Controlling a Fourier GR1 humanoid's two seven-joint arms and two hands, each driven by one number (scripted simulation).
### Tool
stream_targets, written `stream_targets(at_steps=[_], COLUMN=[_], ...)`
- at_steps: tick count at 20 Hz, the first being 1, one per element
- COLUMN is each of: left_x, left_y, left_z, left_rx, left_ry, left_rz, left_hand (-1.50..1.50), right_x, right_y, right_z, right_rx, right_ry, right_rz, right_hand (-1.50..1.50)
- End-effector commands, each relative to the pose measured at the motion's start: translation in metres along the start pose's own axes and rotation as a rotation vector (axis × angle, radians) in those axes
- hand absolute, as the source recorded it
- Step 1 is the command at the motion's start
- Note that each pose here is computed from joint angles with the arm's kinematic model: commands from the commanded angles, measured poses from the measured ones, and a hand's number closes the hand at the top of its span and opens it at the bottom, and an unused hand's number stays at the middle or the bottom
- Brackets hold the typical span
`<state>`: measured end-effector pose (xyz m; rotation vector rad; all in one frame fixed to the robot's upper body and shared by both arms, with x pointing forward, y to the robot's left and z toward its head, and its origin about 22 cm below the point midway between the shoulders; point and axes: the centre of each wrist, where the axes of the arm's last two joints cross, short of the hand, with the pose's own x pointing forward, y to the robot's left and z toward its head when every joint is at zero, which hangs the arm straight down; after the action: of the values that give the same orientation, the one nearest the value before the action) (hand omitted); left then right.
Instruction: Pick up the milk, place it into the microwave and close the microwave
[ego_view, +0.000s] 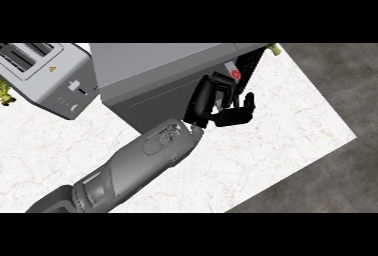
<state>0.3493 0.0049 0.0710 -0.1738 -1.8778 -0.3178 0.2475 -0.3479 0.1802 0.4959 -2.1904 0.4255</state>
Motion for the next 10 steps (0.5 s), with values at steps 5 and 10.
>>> stream_targets(at_steps=[5, 10], left_x=[0.019, -0.007], left_y=[-0.021, 0.005], left_z=[-0.018, -0.018], left_rx=[-0.039, 0.266], left_ry=[-0.028, 0.14], left_rz=[0.0, 0.014], left_hand=[1.5, 1.5], right_x=[0.006, 0.013], right_y=[-0.005, -0.013], right_z=[-0.005, -0.003], right_rx=[0.01, -0.025], right_ry=[-0.004, -0.005], right_rz=[-0.02, -0.009], right_hand=[-1.5, -1.5])
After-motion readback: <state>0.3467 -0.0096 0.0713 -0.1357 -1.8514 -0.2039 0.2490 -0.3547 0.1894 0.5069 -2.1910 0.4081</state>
